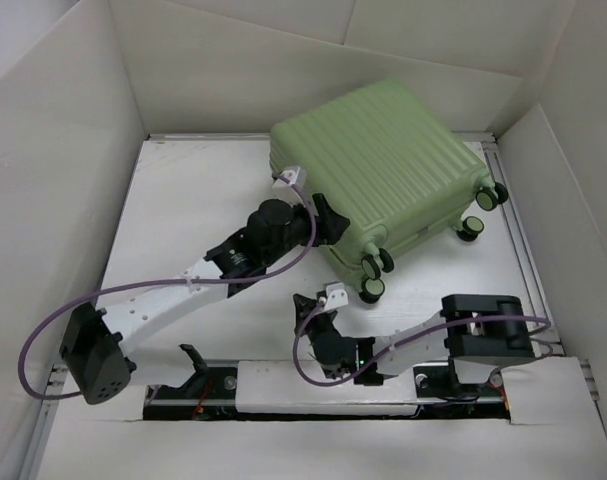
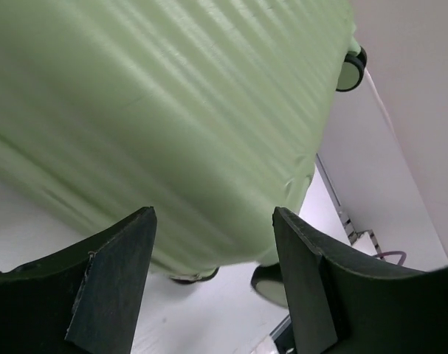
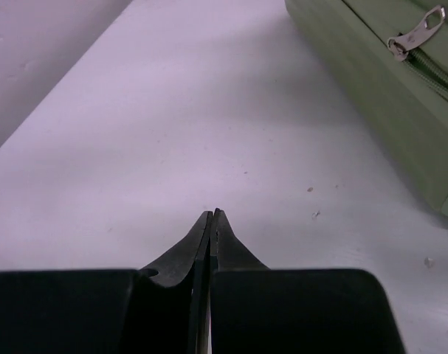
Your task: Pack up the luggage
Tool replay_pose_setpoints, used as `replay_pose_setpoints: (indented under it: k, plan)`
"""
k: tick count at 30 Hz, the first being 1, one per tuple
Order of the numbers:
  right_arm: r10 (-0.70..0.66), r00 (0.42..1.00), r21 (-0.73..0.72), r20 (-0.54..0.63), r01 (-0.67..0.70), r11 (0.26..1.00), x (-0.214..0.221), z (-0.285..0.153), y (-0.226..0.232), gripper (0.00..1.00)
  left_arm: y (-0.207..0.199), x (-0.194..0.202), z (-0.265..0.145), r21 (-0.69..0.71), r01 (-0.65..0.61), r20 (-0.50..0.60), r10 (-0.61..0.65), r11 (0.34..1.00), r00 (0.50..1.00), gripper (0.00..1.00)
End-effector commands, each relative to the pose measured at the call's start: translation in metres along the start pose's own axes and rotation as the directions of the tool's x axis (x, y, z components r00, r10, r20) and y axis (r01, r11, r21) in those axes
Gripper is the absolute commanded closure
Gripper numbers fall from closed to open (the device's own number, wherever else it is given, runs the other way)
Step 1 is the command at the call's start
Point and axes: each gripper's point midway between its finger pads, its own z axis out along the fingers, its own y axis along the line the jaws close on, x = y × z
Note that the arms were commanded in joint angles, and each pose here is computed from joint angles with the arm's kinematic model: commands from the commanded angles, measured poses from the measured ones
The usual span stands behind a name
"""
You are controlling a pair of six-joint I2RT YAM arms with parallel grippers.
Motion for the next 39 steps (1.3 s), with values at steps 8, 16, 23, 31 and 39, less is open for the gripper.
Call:
replay_pose_setpoints:
  k: [8,16,23,31,39]
  plan:
    - [0.001,0.999,0.000,-0.037,-0.001,1.000,-0.059,-0.013,0.015,0.61,0.033,0.012,-0.081,0.038,0.068,0.059,-0.070,0.997,0.996,0.54]
    - [0.045,0.979,0.165,-0.199,-0.011,0.986,-0.101,-0.062,-0.086,0.37,0.033,0.106,-0.072,0.009,0.015,-0.019,-0.015,1.000,1.000,0.51]
    - [-0.031,0.954,0.181,-0.297,0.088,0.980,-0.135,-0.044,-0.120,0.21,0.009,0.129,-0.035,-0.061,-0.048,-0.028,0.047,0.997,0.999,0.43]
    - [-0.070,0.948,0.222,-0.311,0.144,0.964,-0.158,-0.045,-0.137,0.16,0.016,0.132,-0.002,-0.166,-0.099,0.012,0.103,0.981,0.995,0.40]
    - [-0.116,0.930,0.158,-0.349,0.180,0.971,-0.168,-0.055,-0.136,0.15,0.029,0.136,0.012,-0.242,-0.118,0.041,0.132,0.963,0.990,0.43]
